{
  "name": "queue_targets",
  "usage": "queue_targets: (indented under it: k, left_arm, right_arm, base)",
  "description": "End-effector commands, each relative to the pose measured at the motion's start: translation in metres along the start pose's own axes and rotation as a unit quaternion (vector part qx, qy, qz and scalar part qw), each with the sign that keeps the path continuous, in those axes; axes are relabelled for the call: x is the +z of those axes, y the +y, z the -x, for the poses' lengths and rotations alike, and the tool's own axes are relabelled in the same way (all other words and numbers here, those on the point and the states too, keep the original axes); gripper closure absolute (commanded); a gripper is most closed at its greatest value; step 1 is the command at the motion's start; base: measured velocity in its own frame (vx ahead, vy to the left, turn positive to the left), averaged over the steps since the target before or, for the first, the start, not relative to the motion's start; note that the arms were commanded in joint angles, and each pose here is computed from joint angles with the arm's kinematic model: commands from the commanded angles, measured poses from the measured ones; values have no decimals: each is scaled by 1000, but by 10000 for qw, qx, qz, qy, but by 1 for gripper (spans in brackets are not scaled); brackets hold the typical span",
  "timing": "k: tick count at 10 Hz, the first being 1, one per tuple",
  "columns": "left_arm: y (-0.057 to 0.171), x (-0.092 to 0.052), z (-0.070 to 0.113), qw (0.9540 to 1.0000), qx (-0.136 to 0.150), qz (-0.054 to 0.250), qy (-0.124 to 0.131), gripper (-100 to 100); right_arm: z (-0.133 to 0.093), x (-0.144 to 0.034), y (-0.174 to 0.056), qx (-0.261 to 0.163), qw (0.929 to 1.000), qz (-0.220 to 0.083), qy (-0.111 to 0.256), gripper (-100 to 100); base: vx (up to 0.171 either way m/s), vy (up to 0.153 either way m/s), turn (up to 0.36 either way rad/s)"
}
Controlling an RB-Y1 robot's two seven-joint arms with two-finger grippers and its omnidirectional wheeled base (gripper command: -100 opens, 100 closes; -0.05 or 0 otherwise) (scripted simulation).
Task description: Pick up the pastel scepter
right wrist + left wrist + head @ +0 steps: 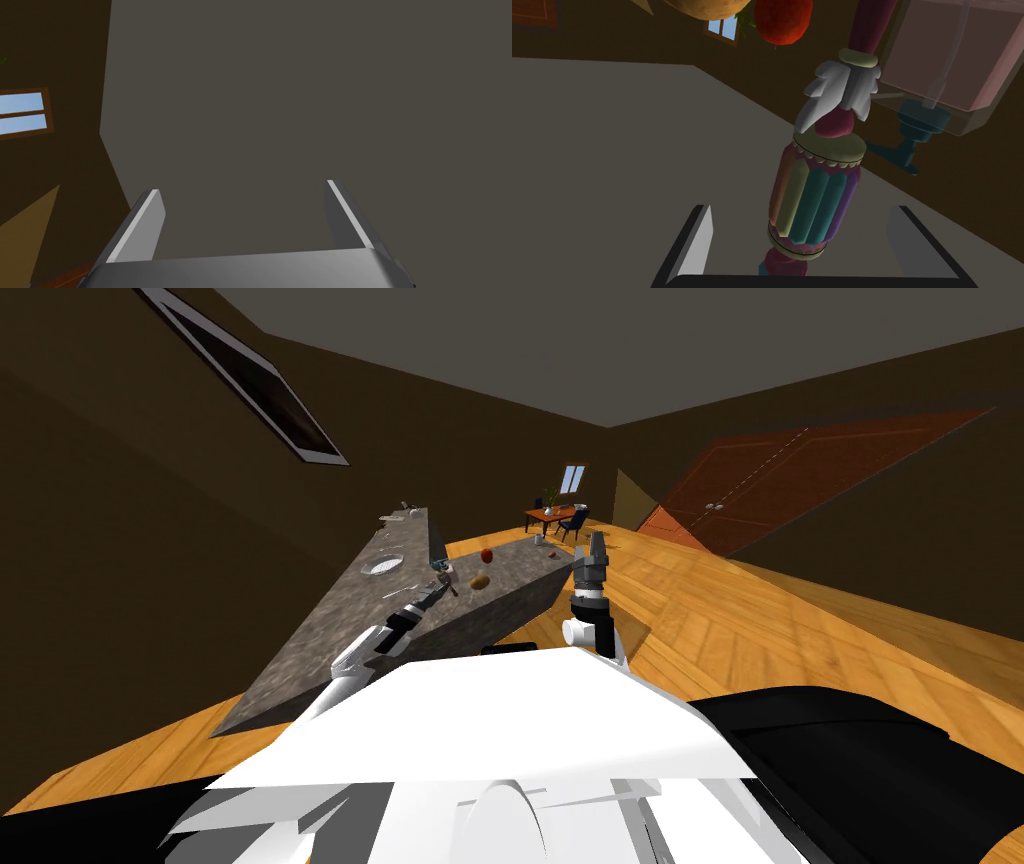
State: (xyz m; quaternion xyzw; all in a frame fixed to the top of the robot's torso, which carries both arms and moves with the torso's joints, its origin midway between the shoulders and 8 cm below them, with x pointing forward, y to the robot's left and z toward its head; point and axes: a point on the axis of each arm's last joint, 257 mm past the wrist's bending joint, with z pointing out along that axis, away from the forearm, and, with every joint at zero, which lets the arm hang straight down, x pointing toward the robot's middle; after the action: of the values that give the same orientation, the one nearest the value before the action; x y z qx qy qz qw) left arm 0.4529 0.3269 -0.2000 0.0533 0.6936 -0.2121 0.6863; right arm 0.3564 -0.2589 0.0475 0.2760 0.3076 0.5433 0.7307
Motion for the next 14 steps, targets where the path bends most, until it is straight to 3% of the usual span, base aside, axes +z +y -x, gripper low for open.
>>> queue_targets:
  k: [1,2,3,4,5,7,10,11,12,14]
  left_arm:
    - [0,0,0,10000,0,0,0,-100]
    - [1,0,-1,10000,28,8,13,0]
    - [8,11,6,9999,62,-8,-101,-100]
    - [16,17,8,9999,75,44,-114,-100]
    - [28,13,-3,9998,38,179,-10,-100]
    - [37,32,12,9996,103,167,-186,-100]
    - [55,25,-4,9993,49,364,-34,-100]
    - [56,38,10,9993,104,305,-196,-100]
    - [65,44,12,9990,108,381,-201,-100]
    - [80,36,-2,9984,59,552,-68,-100]
  right_arm:
    - [0,0,0,0,10000,0,0,0]
    - [0,0,0,0,10000,0,0,0]
    - [0,0,0,0,10000,0,0,0]
    - [0,0,0,1,10000,1,0,0]
    - [0,0,0,0,10000,1,0,0]
    - [0,0,0,0,10000,1,0,0]
    - [0,0,0,0,10000,-1,0,0]
    - [0,0,0,0,10000,-1,0,0]
    - [0,0,0,0,10000,1,0,0]
    - [0,0,0,-1,10000,0,0,0]
  base:
    - [8,2,-25]
    - [0,0,0]
    - [-112,19,-285]
    - [-140,44,-198]
    - [-66,34,24]
    - [-109,40,-206]
    - [-25,5,13]
    - [-87,32,-282]
    - [-125,30,-184]
    - [-43,8,17]
